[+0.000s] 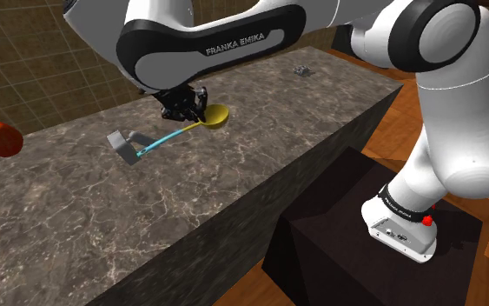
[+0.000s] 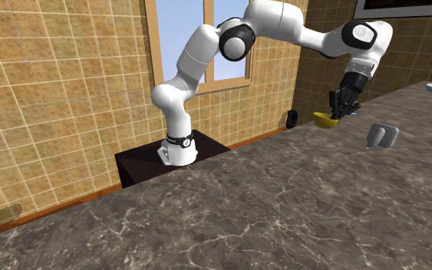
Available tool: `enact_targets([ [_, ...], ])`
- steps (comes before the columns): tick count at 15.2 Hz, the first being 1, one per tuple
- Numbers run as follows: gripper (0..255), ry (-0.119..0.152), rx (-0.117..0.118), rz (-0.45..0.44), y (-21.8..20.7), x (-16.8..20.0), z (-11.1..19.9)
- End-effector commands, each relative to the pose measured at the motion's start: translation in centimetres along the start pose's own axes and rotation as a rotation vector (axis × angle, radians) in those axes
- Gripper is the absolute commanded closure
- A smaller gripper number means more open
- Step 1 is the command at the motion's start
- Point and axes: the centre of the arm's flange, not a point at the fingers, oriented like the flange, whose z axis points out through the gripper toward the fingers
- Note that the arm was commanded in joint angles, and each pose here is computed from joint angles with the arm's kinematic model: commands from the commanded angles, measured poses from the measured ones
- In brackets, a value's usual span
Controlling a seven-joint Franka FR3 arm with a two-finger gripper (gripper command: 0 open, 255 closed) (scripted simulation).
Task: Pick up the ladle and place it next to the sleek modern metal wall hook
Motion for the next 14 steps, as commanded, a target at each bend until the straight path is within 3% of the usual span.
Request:
enact_targets([
  [1, 255, 0.0, 0.0, 0.0, -0.4, -0.3, 1.0],
  [14, 255, 0.0, 0.0, 0.0, -3.4, -1.8, 6.8],
])
